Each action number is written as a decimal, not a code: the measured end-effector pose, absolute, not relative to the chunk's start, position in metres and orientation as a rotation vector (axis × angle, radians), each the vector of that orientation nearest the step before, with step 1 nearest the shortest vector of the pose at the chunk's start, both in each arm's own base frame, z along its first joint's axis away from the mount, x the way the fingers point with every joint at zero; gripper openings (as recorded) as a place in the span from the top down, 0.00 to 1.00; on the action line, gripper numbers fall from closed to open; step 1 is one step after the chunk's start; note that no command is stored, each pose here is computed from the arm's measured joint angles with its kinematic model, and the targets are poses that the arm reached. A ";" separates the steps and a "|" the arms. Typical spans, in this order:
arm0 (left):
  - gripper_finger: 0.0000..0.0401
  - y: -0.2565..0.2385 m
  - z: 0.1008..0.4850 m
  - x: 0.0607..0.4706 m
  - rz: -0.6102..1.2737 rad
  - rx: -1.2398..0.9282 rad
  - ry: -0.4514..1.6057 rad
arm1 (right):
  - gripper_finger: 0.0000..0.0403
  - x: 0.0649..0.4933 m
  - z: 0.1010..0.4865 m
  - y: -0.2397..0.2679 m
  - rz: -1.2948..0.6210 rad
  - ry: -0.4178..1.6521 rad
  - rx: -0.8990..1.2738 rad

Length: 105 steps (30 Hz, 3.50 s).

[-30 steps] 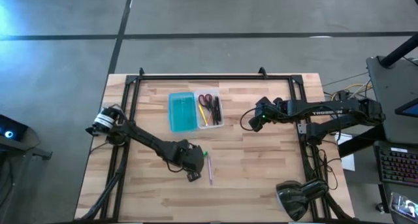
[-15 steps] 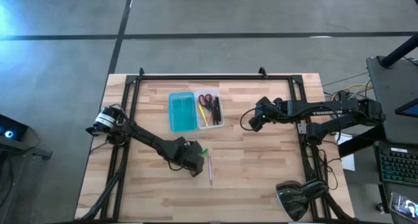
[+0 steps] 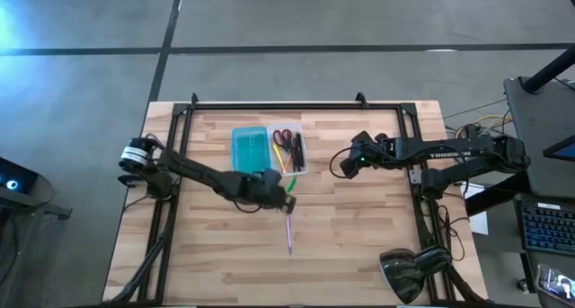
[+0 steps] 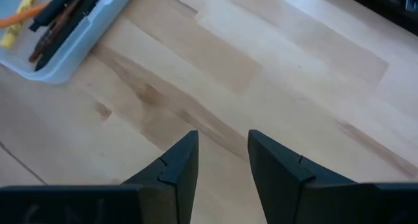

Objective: Pick & place school supplies into a supply box
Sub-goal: Put the green pen into the pencil box, then put the purple pen into the pencil box

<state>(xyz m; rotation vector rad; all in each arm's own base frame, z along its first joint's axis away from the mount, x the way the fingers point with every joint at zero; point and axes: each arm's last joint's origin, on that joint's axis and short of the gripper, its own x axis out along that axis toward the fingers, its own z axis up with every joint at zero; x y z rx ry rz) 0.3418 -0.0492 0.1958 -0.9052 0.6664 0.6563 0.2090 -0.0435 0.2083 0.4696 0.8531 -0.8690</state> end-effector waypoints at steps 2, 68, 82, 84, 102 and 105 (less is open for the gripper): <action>0.98 -0.037 0.204 0.345 0.666 -0.950 0.588 | 0.70 0.209 0.209 -0.044 -0.868 0.850 0.470; 0.72 -0.100 0.180 0.358 0.754 -1.283 0.808 | 0.69 0.197 0.215 -0.043 -0.890 0.805 0.485; 0.72 -0.110 0.164 0.393 0.856 -1.125 0.934 | 0.70 0.191 0.211 -0.042 -0.907 0.871 0.468; 0.73 -0.106 0.158 0.393 0.868 -1.102 0.954 | 0.70 0.191 0.211 -0.041 -0.907 0.874 0.466; 0.96 -0.082 0.154 0.386 0.774 -1.014 1.095 | 0.70 0.190 0.208 -0.041 -0.910 0.883 0.462; 0.96 -0.063 0.175 0.389 0.798 -1.000 0.949 | 0.70 0.189 0.208 -0.041 -0.911 0.884 0.463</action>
